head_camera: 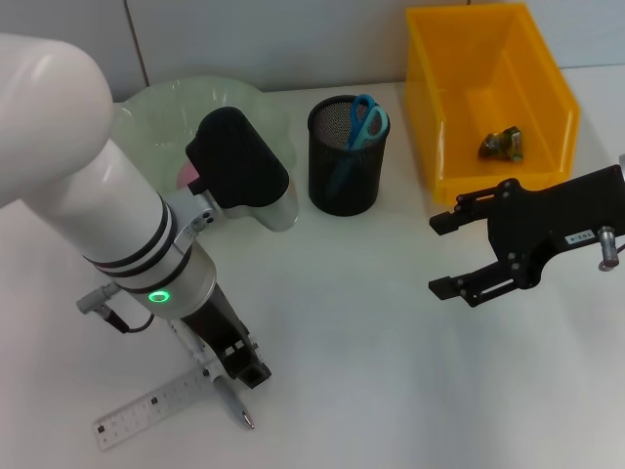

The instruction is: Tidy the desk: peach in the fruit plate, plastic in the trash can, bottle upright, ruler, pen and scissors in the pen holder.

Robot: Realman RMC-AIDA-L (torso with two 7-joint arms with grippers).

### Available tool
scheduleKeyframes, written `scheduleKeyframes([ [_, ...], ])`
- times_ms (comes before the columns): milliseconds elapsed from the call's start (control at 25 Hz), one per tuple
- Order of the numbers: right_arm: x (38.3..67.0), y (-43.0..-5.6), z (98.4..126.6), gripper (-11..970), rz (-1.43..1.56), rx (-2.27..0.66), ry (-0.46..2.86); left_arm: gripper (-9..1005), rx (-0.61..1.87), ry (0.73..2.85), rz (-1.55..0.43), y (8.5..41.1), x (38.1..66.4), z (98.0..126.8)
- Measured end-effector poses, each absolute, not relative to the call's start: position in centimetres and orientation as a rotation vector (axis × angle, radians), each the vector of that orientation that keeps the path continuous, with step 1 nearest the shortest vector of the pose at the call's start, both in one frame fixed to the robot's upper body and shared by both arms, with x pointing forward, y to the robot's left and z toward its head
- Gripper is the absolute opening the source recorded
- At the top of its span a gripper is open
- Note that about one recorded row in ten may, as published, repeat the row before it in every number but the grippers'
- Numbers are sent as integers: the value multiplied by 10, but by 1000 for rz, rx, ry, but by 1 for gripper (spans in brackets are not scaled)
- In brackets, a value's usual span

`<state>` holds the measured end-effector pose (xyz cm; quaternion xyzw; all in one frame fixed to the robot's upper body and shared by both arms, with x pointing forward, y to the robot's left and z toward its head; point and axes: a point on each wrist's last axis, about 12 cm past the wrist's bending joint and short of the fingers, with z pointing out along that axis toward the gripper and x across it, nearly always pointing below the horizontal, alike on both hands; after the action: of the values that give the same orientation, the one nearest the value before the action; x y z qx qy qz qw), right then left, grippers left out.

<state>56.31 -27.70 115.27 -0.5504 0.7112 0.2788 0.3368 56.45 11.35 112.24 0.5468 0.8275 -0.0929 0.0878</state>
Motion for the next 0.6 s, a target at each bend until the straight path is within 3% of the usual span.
scheduleKeyframes([
  [160, 563, -277, 1153, 818, 723, -1436, 1852, 582, 1623, 2465, -276, 113, 564, 1122],
  [600, 563, -277, 1153, 818, 724, -1433, 1856, 544, 1629, 2461, -263, 113, 562, 1119],
])
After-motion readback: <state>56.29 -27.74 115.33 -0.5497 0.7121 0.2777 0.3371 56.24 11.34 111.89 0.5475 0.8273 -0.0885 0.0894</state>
